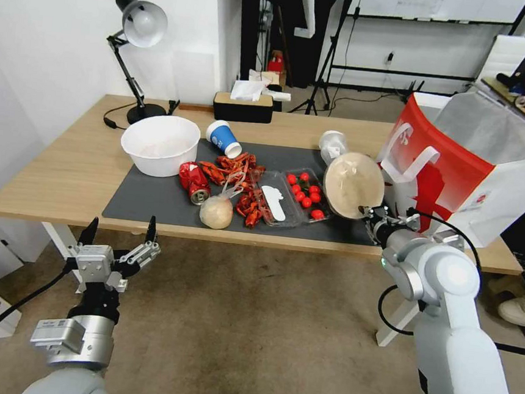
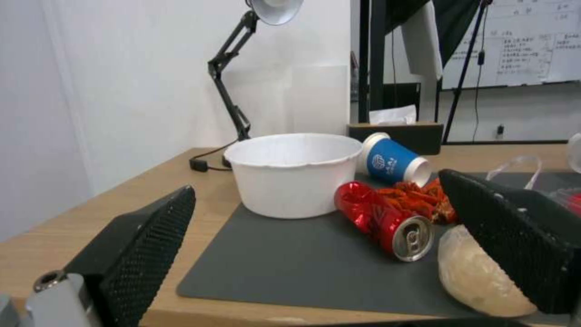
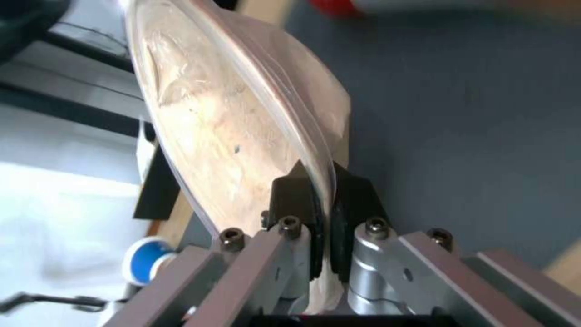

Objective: Pick up the trash from the table and place it into the takeout bag.

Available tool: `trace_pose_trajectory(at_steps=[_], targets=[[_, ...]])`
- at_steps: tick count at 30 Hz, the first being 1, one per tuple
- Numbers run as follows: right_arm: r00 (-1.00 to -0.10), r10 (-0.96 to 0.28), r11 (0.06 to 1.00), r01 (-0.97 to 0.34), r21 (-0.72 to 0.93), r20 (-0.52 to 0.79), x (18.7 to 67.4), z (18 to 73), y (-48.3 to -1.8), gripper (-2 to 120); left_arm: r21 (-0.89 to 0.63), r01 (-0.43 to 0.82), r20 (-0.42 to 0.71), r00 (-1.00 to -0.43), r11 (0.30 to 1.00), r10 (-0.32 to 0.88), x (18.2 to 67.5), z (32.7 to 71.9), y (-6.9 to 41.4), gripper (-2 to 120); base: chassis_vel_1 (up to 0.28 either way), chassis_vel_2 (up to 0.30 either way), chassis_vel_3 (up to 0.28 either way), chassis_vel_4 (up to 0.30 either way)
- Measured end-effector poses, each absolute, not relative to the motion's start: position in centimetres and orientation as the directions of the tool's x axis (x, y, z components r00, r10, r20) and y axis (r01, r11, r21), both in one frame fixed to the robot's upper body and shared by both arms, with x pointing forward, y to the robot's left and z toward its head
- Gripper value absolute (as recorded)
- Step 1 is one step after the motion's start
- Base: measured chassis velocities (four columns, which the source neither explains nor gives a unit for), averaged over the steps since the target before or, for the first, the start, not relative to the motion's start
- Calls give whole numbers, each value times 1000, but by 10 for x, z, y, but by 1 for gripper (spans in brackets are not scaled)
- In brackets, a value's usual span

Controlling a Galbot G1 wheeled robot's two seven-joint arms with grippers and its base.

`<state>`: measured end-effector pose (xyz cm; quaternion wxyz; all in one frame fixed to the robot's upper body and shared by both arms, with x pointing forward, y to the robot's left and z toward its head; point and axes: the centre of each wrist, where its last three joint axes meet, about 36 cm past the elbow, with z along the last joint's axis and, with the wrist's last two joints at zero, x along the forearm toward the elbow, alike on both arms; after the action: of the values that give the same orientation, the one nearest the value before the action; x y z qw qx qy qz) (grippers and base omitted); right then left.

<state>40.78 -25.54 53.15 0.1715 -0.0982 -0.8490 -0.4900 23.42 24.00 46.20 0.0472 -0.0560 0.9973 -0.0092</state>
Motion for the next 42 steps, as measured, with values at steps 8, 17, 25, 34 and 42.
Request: trace_pose_trajectory(at_steps=[8, 17, 25, 34, 42], targets=[[-982, -4, 811, 107, 575, 187, 376, 535, -251, 1, -27, -115, -96, -988, 993, -117, 234, 462, 240, 100, 0, 0, 0, 0], [-995, -46, 965, -68, 253, -91, 366, 555, -258, 1, -32, -133, -98, -986, 991, -135, 234, 462, 240, 100, 0, 0, 0, 0], [-972, -67, 961, -124, 249, -226, 358, 594, -270, 1, -34, -139, -107, -984, 990, -142, 236, 464, 244, 100, 0, 0, 0, 0], [-947, 47, 971, -32, 239, -316, 360, 641, -312, 1, -40, -136, -109, -984, 990, -140, 238, 464, 243, 100, 0, 0, 0, 0], [-921, 277, 949, 218, 229, -273, 399, 652, -370, 1, -42, -133, -105, -985, 990, -137, 239, 463, 242, 100, 0, 0, 0, 0]])
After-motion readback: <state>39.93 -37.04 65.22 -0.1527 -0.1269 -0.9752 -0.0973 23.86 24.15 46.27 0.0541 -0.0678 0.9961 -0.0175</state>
